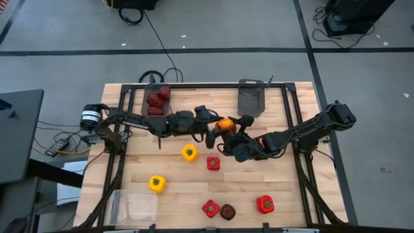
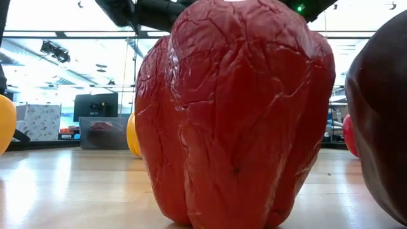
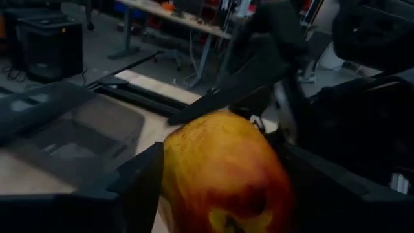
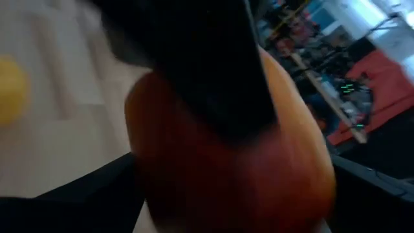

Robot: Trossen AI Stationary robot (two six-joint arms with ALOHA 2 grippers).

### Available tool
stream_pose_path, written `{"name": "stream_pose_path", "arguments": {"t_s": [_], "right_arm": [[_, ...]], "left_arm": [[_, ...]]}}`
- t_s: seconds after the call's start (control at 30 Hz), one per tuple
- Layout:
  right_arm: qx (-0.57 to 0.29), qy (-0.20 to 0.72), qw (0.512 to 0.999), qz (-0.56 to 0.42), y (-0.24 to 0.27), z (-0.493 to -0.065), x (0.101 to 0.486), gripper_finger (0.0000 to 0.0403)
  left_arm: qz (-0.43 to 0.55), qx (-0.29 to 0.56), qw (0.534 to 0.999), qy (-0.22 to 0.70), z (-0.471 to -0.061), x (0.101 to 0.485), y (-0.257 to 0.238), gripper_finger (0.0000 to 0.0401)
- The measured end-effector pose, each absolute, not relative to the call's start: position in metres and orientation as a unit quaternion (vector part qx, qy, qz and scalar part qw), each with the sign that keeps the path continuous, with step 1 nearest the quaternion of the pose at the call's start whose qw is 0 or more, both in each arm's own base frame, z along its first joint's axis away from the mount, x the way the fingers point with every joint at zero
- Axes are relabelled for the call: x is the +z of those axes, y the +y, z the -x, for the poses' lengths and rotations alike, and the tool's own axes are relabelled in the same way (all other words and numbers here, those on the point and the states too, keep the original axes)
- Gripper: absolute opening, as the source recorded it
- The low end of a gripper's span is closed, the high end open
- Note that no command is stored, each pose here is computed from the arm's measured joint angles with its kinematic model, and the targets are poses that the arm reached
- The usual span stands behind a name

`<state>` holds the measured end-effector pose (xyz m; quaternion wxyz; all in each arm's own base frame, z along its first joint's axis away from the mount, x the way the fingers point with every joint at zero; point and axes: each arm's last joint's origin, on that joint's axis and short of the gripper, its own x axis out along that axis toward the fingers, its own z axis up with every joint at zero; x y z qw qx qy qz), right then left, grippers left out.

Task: Sort produce into baskets
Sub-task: Put the red apple into the left black bin

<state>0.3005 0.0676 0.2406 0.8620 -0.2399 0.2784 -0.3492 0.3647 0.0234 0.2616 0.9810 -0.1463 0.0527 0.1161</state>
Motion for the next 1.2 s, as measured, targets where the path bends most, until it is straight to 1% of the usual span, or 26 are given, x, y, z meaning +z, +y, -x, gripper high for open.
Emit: {"name": "stream_pose_path", "arguments": {"t_s": [0.03, 0.07, 0.1, 0.27, 0.37, 0.47, 0.6, 0.73, 0.83, 1.03, 1.2], "right_arm": [[-0.358, 0.277, 0.858, 0.241, 0.067, -0.299, 0.242, 0.0396], [-0.365, 0.279, 0.854, 0.244, 0.067, -0.296, 0.242, 0.0397], [-0.372, 0.272, 0.856, 0.236, 0.067, -0.294, 0.245, 0.0398], [-0.379, 0.265, 0.868, 0.179, 0.065, -0.288, 0.247, 0.0397], [-0.377, 0.271, 0.869, 0.169, 0.064, -0.284, 0.248, 0.0398], [-0.35, 0.284, 0.879, 0.159, 0.065, -0.285, 0.246, 0.0392], [-0.325, 0.295, 0.886, 0.15, 0.065, -0.286, 0.245, 0.0365], [-0.32, 0.3, 0.885, 0.157, 0.065, -0.283, 0.247, 0.0339], [-0.321, 0.291, 0.891, 0.135, 0.06, -0.28, 0.255, 0.0332], [-0.335, 0.3, 0.891, 0.063, 0.045, -0.259, 0.268, 0.0335], [-0.344, 0.289, 0.893, 0.011, 0.041, -0.232, 0.285, 0.0336]], "left_arm": [[0.143, 0.125, 0.98, 0.057, -0.359, 0.268, 0.028, 0.0274], [0.14, 0.143, 0.978, 0.064, -0.351, 0.275, 0.035, 0.0247], [0.137, 0.162, 0.975, 0.07, -0.343, 0.281, 0.042, 0.0233], [0.118, 0.234, 0.961, 0.087, -0.299, 0.315, 0.062, 0.0179], [0.118, 0.261, 0.952, 0.113, -0.278, 0.323, 0.071, 0.0146], [0.124, 0.266, 0.948, 0.123, -0.27, 0.324, 0.073, 0.0128], [0.127, 0.236, 0.955, 0.129, -0.272, 0.324, 0.068, 0.0127], [0.109, 0.229, 0.956, 0.147, -0.278, 0.317, 0.066, 0.0144], [0.102, 0.225, 0.955, 0.162, -0.284, 0.31, 0.067, 0.0171], [0.086, 0.222, 0.953, 0.184, -0.317, 0.275, 0.074, 0.0255], [0.07, 0.21, 0.959, 0.176, -0.35, 0.239, 0.089, 0.0325]]}}
